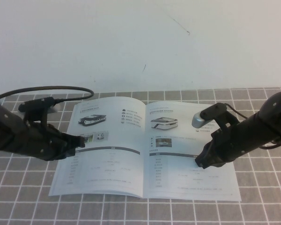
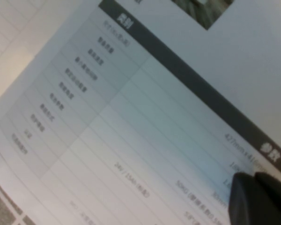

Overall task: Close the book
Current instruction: 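Close the open booklet and leave it lying on the table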

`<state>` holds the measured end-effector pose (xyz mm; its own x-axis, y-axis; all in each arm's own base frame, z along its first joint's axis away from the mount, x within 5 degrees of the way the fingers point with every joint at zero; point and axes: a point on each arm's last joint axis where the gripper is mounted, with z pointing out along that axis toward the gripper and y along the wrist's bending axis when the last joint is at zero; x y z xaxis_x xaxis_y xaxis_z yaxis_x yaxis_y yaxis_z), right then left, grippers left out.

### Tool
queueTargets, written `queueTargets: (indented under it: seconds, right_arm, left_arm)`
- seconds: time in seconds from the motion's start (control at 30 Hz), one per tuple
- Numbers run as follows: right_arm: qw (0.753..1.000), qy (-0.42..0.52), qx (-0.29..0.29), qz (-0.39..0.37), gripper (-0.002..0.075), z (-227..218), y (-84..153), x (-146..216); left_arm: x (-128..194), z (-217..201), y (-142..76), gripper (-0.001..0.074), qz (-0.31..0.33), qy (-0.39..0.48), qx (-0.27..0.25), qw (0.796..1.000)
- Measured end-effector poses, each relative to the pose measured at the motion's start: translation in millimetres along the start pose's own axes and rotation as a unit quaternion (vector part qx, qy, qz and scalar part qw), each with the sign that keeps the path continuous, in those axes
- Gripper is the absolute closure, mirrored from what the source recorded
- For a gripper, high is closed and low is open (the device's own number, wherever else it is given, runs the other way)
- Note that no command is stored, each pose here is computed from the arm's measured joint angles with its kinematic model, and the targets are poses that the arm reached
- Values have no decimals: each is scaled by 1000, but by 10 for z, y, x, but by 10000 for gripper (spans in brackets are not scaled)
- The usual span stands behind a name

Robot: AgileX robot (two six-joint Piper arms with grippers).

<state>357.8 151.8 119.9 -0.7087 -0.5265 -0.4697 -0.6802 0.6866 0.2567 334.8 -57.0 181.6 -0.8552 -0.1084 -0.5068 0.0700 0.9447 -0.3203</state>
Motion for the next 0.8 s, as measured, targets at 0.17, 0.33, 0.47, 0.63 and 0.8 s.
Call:
queueTargets:
  seconds: [0.17, 0.33, 0.47, 0.63, 0.8]
  right_arm:
    - [1000, 3, -6, 0, 729, 7, 4, -2]
    - [1000, 5, -10, 0, 729, 14, 7, -2]
    - [1000, 5, -10, 0, 729, 14, 8, -1]
    - [1000, 5, -10, 0, 729, 14, 8, -1]
    - [1000, 6, -11, 0, 729, 14, 10, 0]
  left_arm:
    - [-95, 300, 56, 737, -10, 26, -2, 1000]
    - [-189, 325, 92, 737, 14, 56, -33, 998]
    - [-246, 261, 187, 737, 35, 80, -100, 991]
    - [-221, 267, 280, 737, 44, 100, -147, 983]
    - [-187, 350, 323, 737, 53, 113, -154, 980]
